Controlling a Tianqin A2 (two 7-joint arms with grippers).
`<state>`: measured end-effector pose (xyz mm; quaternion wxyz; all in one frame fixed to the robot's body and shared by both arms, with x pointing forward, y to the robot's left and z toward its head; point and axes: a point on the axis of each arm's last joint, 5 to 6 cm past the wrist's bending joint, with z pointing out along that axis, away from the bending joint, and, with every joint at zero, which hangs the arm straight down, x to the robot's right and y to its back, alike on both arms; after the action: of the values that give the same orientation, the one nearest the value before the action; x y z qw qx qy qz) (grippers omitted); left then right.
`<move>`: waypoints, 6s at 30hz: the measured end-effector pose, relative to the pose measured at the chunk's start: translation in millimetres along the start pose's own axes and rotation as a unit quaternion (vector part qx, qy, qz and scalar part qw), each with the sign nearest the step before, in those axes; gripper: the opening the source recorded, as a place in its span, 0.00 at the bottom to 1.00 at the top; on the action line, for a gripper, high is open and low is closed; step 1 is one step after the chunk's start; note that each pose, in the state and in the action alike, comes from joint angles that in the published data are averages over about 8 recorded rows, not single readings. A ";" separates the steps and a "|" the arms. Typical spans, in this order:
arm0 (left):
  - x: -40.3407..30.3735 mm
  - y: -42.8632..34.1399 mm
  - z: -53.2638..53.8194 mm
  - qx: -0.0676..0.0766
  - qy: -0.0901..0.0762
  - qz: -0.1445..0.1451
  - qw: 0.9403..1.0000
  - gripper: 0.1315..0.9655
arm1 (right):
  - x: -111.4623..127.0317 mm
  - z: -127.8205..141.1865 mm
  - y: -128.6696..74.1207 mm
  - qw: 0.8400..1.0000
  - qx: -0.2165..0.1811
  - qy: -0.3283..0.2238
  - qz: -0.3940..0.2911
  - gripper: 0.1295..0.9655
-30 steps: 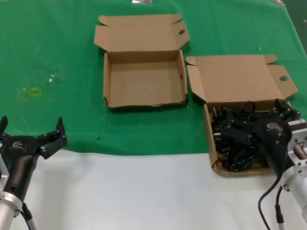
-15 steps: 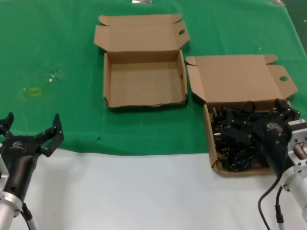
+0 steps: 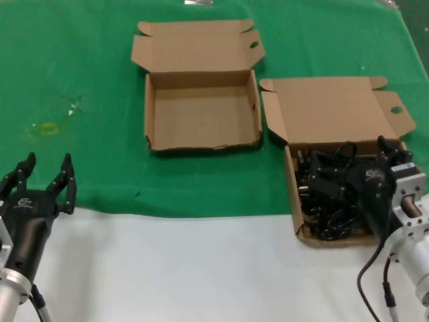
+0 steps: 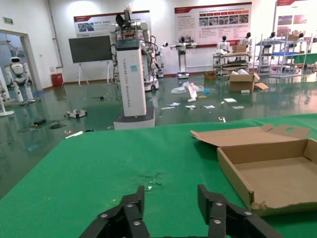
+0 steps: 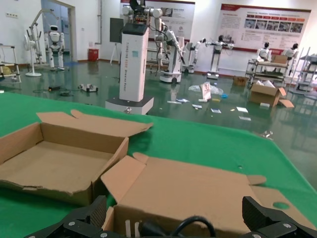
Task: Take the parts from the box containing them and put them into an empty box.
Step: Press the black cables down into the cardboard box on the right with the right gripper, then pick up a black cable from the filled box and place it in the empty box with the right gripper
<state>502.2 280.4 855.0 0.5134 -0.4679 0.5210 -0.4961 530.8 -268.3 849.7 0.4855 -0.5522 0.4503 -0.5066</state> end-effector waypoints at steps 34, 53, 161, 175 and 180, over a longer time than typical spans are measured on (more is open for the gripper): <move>0.0 0.0 0.0 0.000 0.000 0.000 1.000 0.01 | 108.2 38.4 -91.6 0.941 -0.034 -0.222 -0.255 1.00; 0.0 0.0 0.0 0.000 0.000 0.000 1.000 0.01 | 140.6 98.3 -162.0 0.786 -0.077 -0.379 -0.482 1.00; 0.0 0.0 0.0 0.000 0.000 0.000 1.000 0.01 | 131.7 136.1 -227.3 0.707 -0.140 -0.456 -0.522 0.10; 0.0 0.0 0.0 0.000 0.000 0.000 1.000 0.01 | 73.8 172.6 -222.3 0.721 -0.089 -0.440 -0.527 0.10; 0.0 0.0 0.0 0.000 0.000 0.000 1.000 0.01 | 51.6 187.3 -218.7 0.728 -0.072 -0.436 -0.524 0.10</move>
<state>502.2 280.4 855.0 0.5133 -0.4679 0.5210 -0.4961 722.8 -277.5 1070.2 0.2451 -0.8936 -0.1366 -0.3502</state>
